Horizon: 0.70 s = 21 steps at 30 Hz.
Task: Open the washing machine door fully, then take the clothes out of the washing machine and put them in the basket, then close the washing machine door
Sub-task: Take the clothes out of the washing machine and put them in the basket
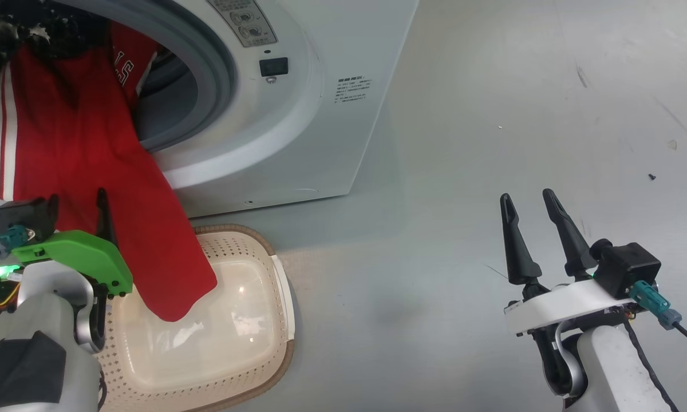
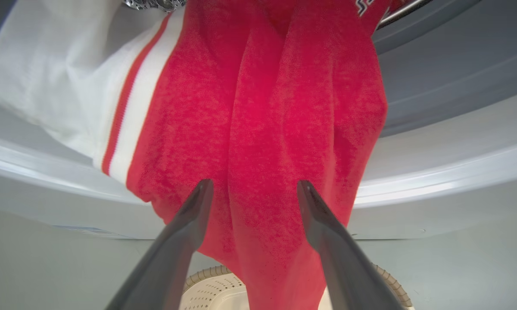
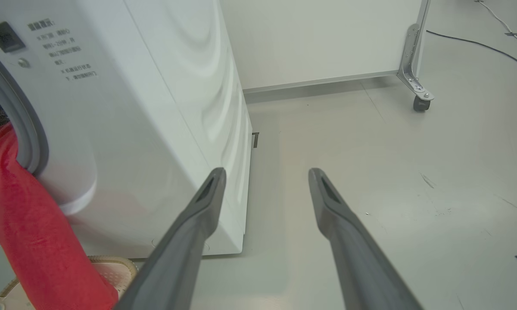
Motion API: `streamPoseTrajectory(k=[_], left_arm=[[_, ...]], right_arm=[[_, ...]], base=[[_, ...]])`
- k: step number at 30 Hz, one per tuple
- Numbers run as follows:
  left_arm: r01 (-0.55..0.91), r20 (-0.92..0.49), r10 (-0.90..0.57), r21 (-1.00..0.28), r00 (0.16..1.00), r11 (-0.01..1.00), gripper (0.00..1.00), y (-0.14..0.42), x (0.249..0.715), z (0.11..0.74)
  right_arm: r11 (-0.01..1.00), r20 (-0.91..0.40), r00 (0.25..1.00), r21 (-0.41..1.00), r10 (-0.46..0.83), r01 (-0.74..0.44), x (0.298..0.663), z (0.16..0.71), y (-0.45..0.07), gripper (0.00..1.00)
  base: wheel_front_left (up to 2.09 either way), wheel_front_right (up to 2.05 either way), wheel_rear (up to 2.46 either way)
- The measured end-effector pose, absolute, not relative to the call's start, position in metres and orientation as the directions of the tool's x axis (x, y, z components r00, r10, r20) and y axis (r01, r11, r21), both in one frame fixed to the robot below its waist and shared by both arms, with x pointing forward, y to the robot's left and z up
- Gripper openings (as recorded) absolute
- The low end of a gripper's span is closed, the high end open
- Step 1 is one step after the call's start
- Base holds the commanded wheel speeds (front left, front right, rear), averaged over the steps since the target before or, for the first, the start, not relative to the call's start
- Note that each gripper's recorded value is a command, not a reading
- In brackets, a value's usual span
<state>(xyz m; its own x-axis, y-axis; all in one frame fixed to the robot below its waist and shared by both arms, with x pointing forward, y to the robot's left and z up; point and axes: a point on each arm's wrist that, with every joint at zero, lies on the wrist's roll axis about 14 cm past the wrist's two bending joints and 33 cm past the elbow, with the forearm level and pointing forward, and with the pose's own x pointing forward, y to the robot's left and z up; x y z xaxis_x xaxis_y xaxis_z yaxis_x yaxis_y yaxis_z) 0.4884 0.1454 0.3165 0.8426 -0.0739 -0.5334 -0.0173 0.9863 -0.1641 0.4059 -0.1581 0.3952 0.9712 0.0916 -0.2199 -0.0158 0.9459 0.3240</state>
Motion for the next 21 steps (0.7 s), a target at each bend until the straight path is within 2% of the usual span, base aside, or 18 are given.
streamPoseTrajectory(k=[21], left_arm=[[-0.088,-0.616,-0.066,-0.217,0.785,0.972,1.00,0.140,0.514,0.294]], right_arm=[[0.950,-0.235,0.969,0.313,0.077,0.001,0.411,0.388,-0.164,1.00]], base=[[0.00,0.00,0.00]])
